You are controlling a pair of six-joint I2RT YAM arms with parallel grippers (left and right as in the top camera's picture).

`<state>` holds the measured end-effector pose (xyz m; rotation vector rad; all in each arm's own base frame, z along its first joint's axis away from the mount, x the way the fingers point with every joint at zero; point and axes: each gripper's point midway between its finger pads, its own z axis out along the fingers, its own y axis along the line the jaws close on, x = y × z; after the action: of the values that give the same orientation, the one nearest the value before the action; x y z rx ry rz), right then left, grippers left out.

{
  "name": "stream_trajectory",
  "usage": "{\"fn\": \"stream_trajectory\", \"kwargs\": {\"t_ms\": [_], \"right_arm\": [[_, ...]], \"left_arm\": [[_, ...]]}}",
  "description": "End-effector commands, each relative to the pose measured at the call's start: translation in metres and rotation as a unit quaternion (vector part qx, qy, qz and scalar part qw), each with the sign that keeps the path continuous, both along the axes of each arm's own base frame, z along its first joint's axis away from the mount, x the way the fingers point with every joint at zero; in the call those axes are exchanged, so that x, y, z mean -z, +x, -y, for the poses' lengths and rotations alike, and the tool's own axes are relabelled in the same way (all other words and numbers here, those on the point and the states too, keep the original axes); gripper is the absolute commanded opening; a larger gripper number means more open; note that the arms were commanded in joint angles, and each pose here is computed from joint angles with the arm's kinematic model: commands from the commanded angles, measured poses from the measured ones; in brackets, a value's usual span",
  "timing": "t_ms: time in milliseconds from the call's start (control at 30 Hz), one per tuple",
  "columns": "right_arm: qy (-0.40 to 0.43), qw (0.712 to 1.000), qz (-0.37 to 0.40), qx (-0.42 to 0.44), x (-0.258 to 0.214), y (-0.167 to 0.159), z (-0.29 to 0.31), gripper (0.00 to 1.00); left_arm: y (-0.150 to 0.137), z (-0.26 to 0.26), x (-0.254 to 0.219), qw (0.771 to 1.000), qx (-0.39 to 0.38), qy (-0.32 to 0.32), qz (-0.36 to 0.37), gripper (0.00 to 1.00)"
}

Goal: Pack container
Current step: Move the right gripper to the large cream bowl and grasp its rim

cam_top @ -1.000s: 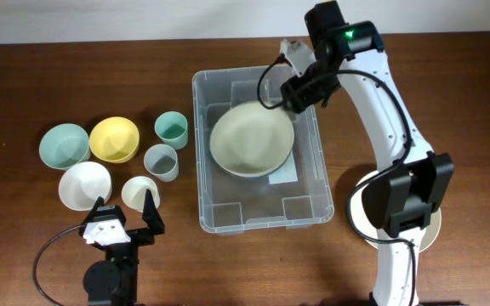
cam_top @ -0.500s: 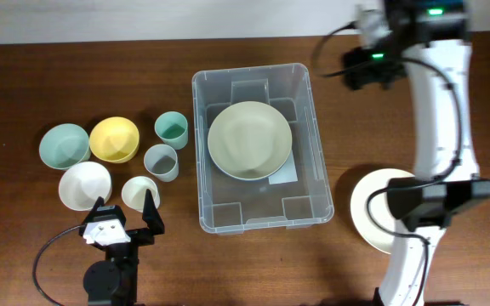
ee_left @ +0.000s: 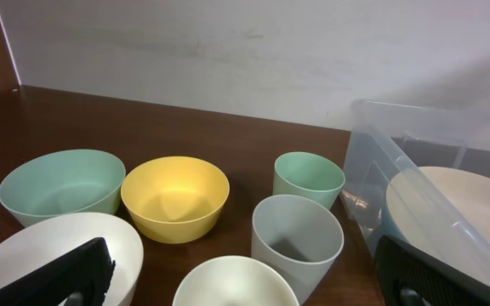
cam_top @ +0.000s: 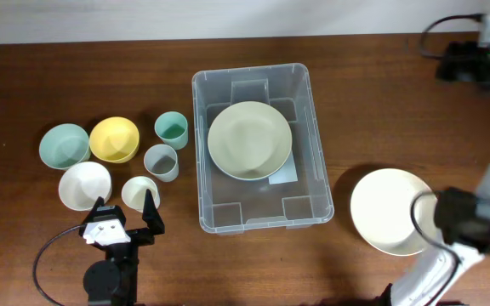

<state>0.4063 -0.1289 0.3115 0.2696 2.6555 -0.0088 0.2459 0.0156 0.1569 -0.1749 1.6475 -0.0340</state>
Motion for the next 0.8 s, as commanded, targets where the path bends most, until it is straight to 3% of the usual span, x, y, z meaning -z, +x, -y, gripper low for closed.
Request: {"fn": "stream_trajectory", "kwargs": {"t_ms": [0,133,233,333,500,667,767], "right_arm": [[-0.029,0.994,0.099,0.028,-0.084,-0.067,-0.006,0.93],[-0.048,0.988,0.13,0.074,-0.11,-0.161,-0.019,0.94],[-0.033,0.988,0.098,0.113,-0.082,-0.201,-0.024,0.94],[0.006,0.989,0.016,0.144,-0.02,-0.228,-0.028,0.94],[0.062,0.98,-0.097,0.161,0.095,-0.232,-0.013,0.94],[0.116,0.976,-0.108,0.15,0.178,-0.201,-0.005,0.94],[0.125,0.972,-0.127,0.155,0.201,-0.192,0.004,0.98]], "left_arm": [[0.0,-0.002,0.002,1.0,-0.004,0.009,0.0,0.99],[0.0,-0.002,0.002,1.0,-0.004,0.009,0.0,0.99],[0.0,-0.002,0.002,1.0,-0.004,0.009,0.0,0.99],[0.0,-0.002,0.002,1.0,-0.004,0.009,0.0,1.0],[0.0,-0.002,0.002,1.0,-0.004,0.009,0.0,1.0],[0.0,-0.002,0.002,1.0,-0.004,0.009,0.0,1.0],[0.0,-0.002,0.002,1.0,-0.004,0.009,0.0,1.0]]}}
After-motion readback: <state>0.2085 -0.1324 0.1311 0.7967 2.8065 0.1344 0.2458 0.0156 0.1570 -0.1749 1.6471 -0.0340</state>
